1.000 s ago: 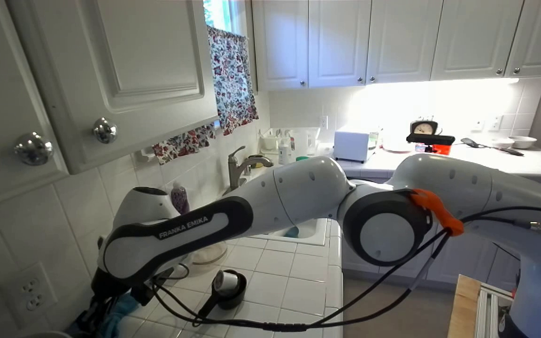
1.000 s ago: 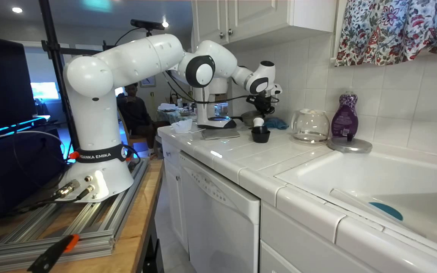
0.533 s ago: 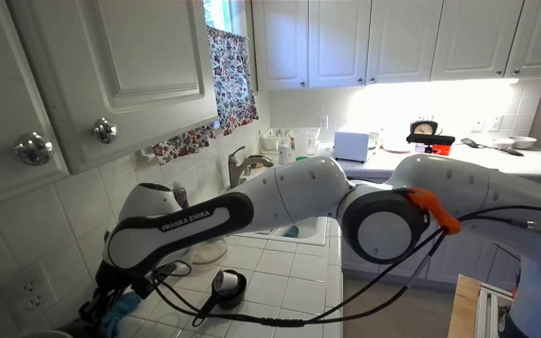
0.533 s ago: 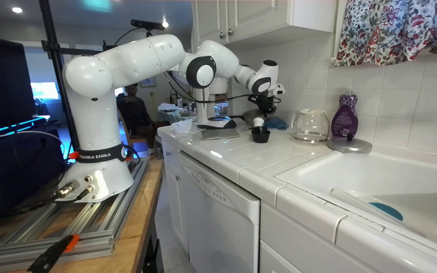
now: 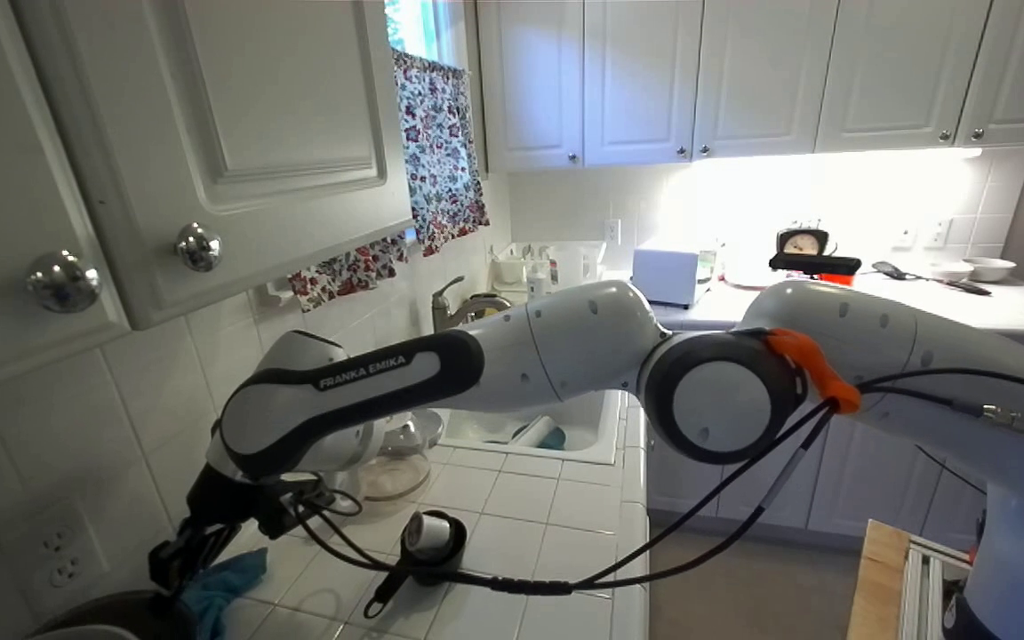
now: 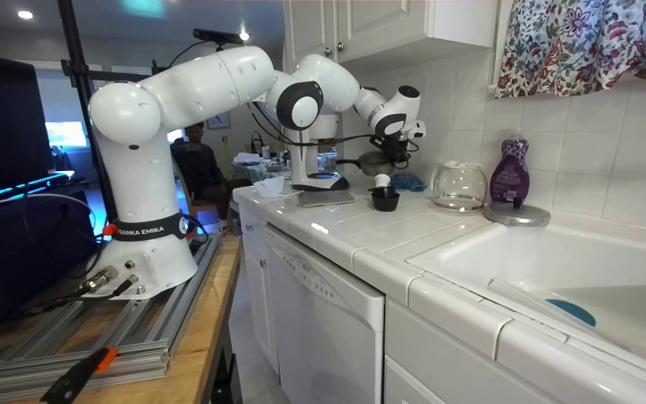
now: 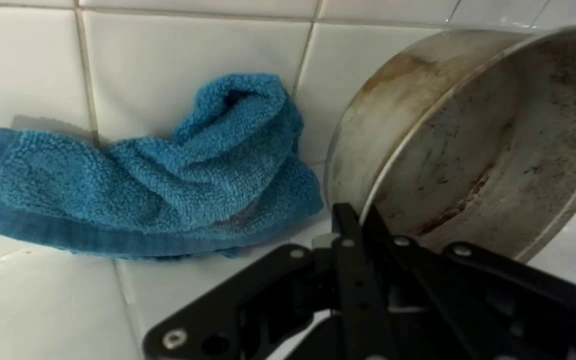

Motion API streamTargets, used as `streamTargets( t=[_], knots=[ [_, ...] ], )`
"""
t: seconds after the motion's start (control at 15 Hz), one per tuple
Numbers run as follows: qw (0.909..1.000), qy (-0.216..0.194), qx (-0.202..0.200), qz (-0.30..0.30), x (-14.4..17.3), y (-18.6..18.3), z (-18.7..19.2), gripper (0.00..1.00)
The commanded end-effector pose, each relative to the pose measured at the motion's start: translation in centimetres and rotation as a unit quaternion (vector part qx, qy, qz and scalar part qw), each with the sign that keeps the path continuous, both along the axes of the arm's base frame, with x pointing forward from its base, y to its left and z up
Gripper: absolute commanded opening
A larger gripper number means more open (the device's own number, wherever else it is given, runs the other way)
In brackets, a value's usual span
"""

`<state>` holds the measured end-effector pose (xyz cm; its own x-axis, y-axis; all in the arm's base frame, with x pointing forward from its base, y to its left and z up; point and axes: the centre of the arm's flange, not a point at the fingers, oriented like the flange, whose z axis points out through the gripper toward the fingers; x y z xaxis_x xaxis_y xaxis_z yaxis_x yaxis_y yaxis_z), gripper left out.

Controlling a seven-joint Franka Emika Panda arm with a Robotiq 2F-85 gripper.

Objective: Bring the pan closer to the sink, then place a lid on it

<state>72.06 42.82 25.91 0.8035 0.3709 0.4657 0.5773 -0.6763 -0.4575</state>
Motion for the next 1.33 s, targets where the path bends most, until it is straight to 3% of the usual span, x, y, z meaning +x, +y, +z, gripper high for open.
streamTargets(
  t=[0.0,0.53,0.93,1.27],
  knots=[
    [0.9991,0.006,0.041,0.004,-5.3,-3.4,1.8,0.01],
    [0.9937,-0.034,0.077,-0.075,-7.1,-6.7,2.8,0.01],
    [0.9796,-0.102,0.091,-0.148,-9.5,-9.3,3.8,0.01],
    [0.9692,-0.144,0.087,-0.18,-13.6,-11.2,5.7,0.01]
  ],
)
